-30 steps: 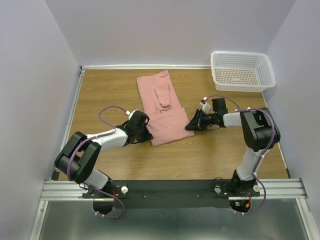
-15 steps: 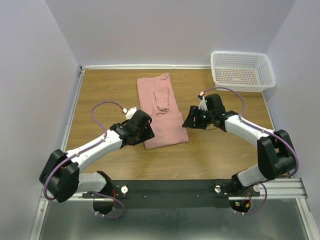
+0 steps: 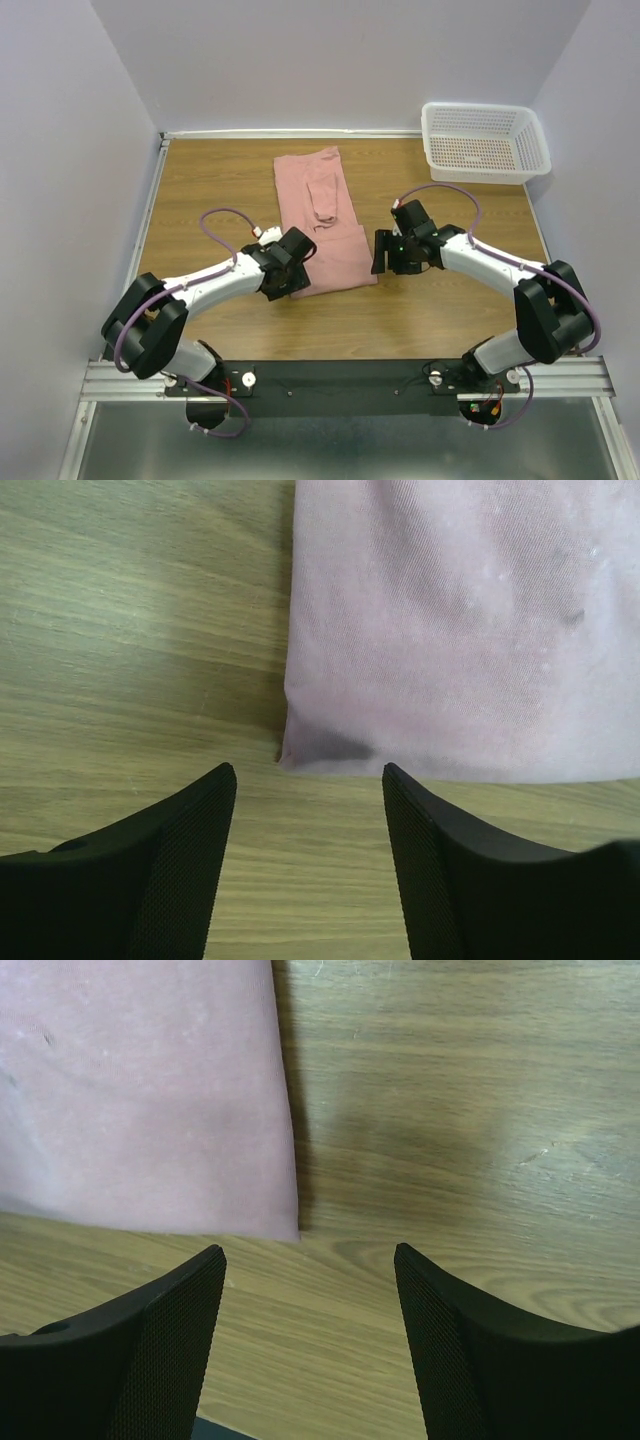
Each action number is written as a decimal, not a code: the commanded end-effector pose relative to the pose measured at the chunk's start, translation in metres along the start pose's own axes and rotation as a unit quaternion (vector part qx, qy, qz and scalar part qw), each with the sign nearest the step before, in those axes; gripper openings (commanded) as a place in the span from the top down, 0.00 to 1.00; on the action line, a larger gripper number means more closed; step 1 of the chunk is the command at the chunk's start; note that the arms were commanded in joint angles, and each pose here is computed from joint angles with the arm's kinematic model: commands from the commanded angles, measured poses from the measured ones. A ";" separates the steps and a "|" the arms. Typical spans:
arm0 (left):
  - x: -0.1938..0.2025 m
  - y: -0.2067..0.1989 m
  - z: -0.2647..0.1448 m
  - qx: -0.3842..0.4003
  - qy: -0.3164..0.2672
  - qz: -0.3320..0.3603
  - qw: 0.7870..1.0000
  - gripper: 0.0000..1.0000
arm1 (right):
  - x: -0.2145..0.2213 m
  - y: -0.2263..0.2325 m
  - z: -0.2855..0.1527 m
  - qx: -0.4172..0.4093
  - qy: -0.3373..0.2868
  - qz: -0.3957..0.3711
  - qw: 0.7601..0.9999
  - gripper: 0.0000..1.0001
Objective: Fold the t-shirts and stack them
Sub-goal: Fold the tshirt
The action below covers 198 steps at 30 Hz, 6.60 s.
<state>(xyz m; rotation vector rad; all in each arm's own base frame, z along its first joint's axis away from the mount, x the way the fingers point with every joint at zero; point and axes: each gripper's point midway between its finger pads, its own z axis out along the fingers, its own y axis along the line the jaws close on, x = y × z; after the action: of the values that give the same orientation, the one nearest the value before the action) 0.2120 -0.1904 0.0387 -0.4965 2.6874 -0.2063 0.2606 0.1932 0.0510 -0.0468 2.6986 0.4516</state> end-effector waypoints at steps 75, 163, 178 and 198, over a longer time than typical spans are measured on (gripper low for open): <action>0.055 0.033 -0.008 -0.005 0.093 0.148 0.985 1.00 | 0.138 -0.041 0.033 0.174 0.248 -0.062 0.951 0.99; -0.168 0.015 0.048 0.100 -0.156 -0.044 0.982 1.00 | -0.199 0.114 0.068 -0.057 -0.179 -0.188 0.964 0.99; -0.180 0.014 0.054 0.102 -0.181 -0.066 0.976 1.00 | -0.190 0.119 0.109 -0.083 -0.164 -0.185 0.965 0.91; -0.218 0.005 -0.037 0.130 -0.282 -0.057 0.949 0.31 | -0.195 0.146 0.051 -0.143 -0.186 -0.197 0.952 0.37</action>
<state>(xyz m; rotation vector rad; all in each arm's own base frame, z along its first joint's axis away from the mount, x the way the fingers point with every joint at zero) 0.3847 -0.1129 0.1038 -0.5490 2.1542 -0.4051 0.4580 0.3383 0.0866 -0.4913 2.2393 0.5671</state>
